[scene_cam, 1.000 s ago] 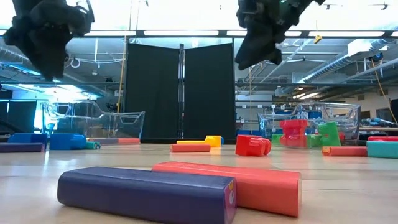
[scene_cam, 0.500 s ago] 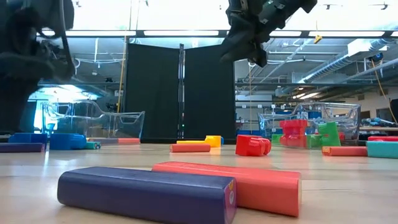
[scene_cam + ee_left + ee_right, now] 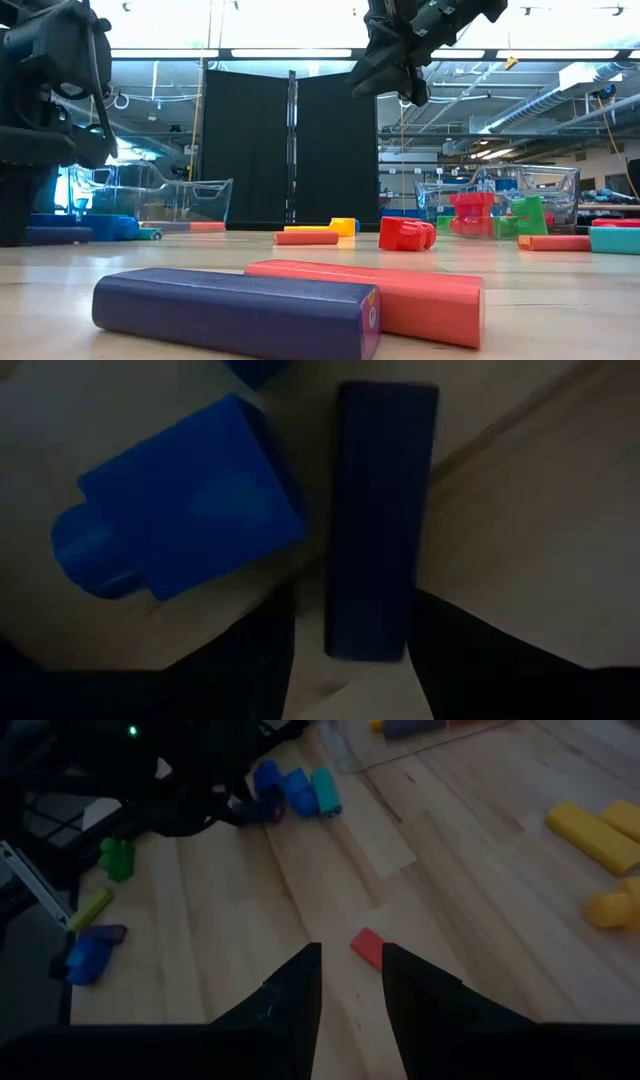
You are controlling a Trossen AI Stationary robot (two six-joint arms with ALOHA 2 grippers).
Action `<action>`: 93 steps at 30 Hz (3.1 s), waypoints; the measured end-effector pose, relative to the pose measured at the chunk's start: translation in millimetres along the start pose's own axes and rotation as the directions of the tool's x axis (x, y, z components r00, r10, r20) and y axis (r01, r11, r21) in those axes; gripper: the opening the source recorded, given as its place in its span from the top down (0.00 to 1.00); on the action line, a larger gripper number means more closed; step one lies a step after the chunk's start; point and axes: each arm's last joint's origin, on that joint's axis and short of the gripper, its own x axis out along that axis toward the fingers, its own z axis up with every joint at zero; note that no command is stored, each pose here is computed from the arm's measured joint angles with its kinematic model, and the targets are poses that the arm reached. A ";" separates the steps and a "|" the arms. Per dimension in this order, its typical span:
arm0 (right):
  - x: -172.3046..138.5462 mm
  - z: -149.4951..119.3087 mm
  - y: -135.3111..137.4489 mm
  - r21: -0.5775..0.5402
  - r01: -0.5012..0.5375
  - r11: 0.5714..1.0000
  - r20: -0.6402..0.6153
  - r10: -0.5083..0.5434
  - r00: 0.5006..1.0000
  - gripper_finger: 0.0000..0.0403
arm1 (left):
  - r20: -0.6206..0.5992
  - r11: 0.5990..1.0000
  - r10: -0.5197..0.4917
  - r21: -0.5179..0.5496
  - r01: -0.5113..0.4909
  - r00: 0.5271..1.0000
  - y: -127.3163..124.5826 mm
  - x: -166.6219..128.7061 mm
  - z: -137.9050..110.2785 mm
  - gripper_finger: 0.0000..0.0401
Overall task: Sort blocks by size
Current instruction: Put the purple block into the top left transparent bin, then put the yellow 1 stud game piece into the bottom transparent bin
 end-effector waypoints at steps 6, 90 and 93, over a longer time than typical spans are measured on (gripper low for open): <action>0.0 -0.1 0.2 0.000 -0.001 1.000 -0.001 0.001 1.000 0.71 | 0.004 1.000 -0.011 0.004 0.011 1.000 -4.2 -4.1 1.4 0.57; -19.8 113.7 8.9 -0.156 0.274 0.949 0.319 -0.214 0.923 0.31 | 0.418 0.993 0.092 -0.105 -0.053 0.904 109.4 -132.8 171.9 0.29; 4.3 130.9 6.0 -0.208 0.317 0.925 0.206 -0.275 0.939 0.30 | 0.414 0.995 0.075 -0.098 -0.037 0.907 108.6 -136.8 170.9 0.29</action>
